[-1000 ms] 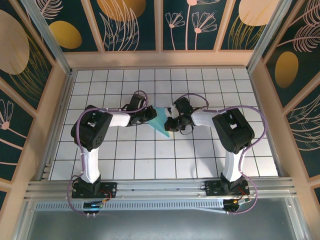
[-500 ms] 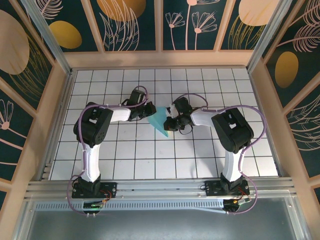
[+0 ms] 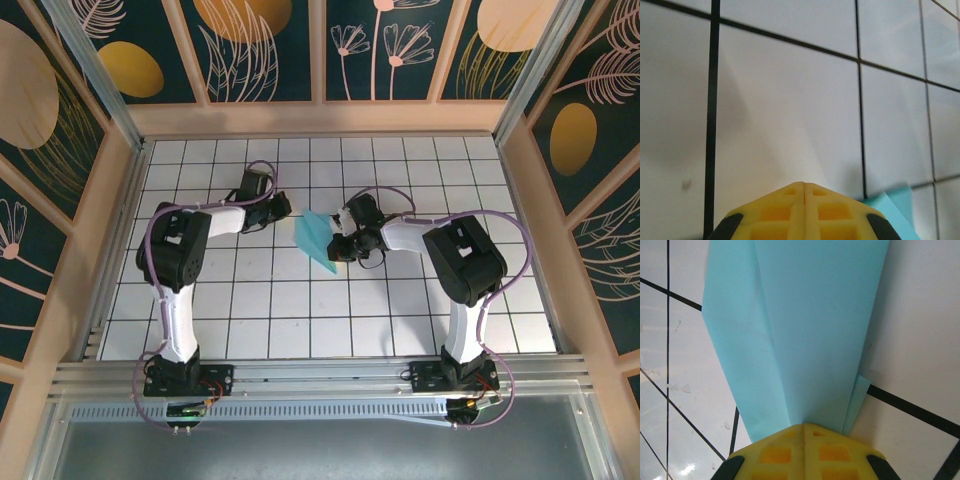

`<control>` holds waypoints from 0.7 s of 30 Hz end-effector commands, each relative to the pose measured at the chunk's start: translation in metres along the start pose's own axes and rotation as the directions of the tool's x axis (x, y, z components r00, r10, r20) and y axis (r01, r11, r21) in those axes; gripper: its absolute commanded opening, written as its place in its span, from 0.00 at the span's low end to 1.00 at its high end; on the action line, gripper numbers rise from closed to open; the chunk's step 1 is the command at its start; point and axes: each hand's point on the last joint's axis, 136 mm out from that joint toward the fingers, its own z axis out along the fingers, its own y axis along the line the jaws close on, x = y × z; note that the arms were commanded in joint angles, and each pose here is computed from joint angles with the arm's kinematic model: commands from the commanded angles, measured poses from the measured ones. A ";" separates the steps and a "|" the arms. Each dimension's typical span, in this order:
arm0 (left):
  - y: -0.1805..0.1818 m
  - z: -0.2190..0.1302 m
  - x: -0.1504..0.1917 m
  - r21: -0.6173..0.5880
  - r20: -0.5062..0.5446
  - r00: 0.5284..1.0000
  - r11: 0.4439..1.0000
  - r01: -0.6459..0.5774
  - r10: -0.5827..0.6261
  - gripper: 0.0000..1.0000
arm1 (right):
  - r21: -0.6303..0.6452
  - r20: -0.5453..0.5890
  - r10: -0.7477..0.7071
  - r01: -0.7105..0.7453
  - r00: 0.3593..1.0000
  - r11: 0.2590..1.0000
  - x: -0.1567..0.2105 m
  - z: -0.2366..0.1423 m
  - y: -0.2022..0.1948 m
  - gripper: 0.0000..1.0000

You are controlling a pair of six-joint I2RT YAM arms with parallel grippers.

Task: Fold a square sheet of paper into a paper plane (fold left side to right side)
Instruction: Fourth fold the wing at the center of the table.

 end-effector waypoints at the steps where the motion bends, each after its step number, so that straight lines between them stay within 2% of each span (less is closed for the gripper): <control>1: -0.042 -0.036 -0.001 0.136 0.053 0.996 0.988 -0.077 0.071 0.03 | 0.273 -0.221 0.122 -0.058 0.968 0.960 0.075 0.012 -0.072 0.00; 5: -0.078 -0.040 0.042 0.265 -0.025 0.994 0.960 -0.095 0.105 0.03 | 0.268 -0.220 0.108 -0.046 0.970 0.962 0.072 0.011 -0.073 0.00; 9: -0.098 -0.026 0.069 0.302 -0.082 0.988 0.948 -0.101 0.132 0.03 | 0.262 -0.222 0.108 -0.048 0.969 0.964 0.072 0.013 -0.073 0.00; 21: -0.060 0.014 0.086 0.170 -0.139 0.983 0.981 -0.097 0.122 0.04 | 0.247 -0.223 0.106 -0.049 0.969 0.968 0.075 0.013 -0.070 0.00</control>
